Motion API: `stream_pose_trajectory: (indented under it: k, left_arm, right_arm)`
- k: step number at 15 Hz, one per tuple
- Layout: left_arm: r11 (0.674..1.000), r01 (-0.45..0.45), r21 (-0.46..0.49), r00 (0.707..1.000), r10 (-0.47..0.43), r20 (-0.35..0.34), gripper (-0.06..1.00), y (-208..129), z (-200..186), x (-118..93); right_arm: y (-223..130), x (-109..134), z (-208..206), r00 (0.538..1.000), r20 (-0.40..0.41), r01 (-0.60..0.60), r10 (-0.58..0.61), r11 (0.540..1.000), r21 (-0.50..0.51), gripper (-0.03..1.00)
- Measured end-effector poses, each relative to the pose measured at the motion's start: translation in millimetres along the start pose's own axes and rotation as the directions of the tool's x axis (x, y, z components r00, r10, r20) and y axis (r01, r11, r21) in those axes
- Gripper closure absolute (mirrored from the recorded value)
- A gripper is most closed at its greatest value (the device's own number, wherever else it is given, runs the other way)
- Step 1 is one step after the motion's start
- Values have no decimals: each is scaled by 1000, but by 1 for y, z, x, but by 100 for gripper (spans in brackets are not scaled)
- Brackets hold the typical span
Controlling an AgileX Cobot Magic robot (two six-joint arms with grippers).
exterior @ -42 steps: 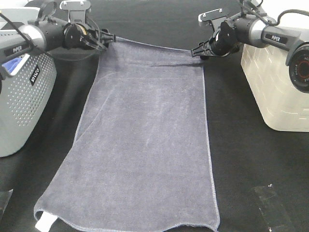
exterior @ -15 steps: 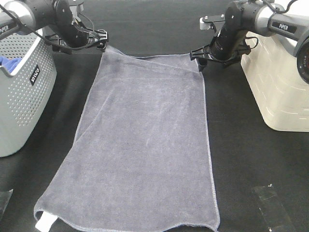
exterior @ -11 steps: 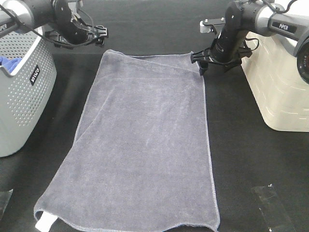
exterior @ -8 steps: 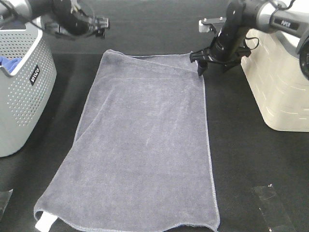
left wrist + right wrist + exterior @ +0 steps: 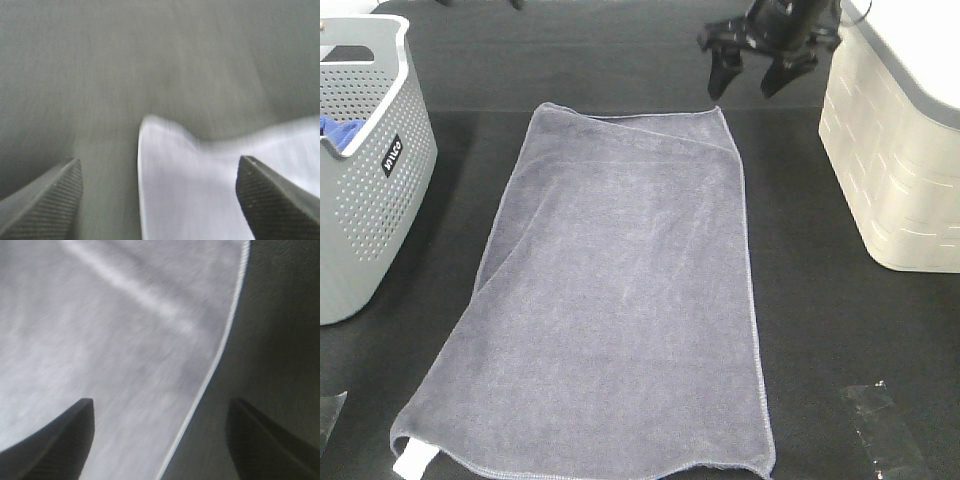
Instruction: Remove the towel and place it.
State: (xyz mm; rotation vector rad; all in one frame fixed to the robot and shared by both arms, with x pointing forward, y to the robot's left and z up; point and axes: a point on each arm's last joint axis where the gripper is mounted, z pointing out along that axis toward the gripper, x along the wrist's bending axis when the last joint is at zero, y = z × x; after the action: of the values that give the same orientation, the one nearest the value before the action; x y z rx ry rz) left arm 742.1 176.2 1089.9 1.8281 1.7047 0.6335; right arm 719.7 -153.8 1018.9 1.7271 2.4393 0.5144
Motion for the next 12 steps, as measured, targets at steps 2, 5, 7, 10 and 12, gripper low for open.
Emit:
stream_pose_trajectory:
  k: [2,5,7,10,12]
  left_arm:
    - [998,5,58,1000,-3,-20,16,3,-39,4]
    - [1000,-23,-19,1000,22,-12,16,16,-98,9]
    - [995,-36,-88,999,35,-6,16,23,-136,11]
    - [991,-70,-115,997,69,-17,16,16,-179,18]
    - [995,-79,-68,997,77,-27,16,-5,-199,24]
  right_arm:
    - [-1,10,-40,1000,6,-17,18,999,-32,27]
    - [-4,19,-105,995,8,-95,98,983,-157,27]
    - [-11,25,-149,995,5,-93,97,966,-241,27]
    - [-30,30,-202,997,25,-66,78,944,-325,27]
    - [-55,32,-221,996,43,-58,75,948,-314,27]
